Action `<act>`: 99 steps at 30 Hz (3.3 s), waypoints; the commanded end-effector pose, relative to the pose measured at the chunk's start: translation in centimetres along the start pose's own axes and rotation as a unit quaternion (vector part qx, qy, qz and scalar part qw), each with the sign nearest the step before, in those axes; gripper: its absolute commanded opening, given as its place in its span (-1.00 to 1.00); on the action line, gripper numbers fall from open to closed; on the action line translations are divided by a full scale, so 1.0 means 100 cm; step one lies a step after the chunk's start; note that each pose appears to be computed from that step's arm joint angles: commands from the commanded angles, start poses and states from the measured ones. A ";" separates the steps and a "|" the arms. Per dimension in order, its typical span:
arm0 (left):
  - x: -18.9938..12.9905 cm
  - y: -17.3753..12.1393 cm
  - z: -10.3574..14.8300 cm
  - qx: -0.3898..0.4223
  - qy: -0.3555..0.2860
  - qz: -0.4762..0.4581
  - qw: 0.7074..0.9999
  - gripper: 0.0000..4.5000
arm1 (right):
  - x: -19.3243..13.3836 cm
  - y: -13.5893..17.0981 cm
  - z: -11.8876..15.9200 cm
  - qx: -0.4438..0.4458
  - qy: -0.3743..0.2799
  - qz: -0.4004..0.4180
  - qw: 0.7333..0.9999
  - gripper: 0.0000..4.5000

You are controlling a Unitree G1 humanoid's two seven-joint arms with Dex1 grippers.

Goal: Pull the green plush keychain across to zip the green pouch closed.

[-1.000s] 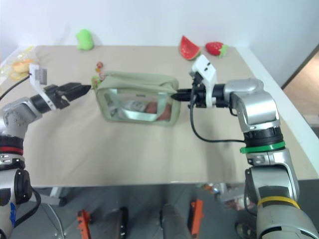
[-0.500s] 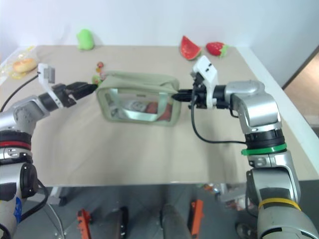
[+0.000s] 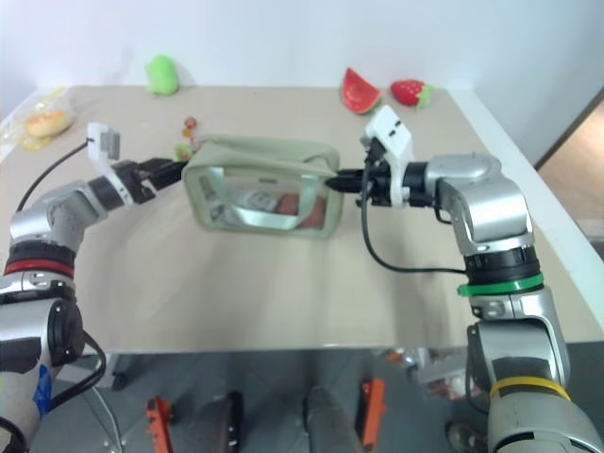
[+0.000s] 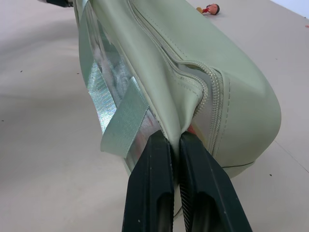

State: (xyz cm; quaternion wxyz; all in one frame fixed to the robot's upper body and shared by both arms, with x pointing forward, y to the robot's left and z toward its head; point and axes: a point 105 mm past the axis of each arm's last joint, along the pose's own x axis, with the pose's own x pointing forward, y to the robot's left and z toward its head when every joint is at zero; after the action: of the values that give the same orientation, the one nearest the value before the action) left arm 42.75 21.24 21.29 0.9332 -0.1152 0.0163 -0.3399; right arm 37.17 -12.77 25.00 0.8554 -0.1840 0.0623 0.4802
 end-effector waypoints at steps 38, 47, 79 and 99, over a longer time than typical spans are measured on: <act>0.036 -0.143 0.116 0.258 -0.141 -0.219 0.930 -0.99 | -0.006 -0.002 0.016 -0.019 -0.027 -0.008 0.999 -1.00; 0.043 -0.150 0.085 0.286 -0.058 -0.253 0.923 -0.43 | -0.011 -0.004 0.016 -0.019 -0.026 -0.021 0.999 -1.00; 0.053 -0.125 0.088 0.327 0.023 -0.211 0.921 0.62 | -0.001 0.003 0.023 -0.018 -0.045 -0.007 0.999 -1.00; 0.050 -0.137 0.083 0.343 0.100 -0.292 0.887 0.62 | 0.000 0.004 0.023 -0.011 -0.052 -0.010 0.999 -1.00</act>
State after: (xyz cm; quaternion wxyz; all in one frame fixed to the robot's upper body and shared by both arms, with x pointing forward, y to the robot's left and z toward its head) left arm 40.10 9.57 32.24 0.7941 0.2197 -0.0477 -0.5646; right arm 37.08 -12.12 25.03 0.8632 -0.1653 0.0464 0.4748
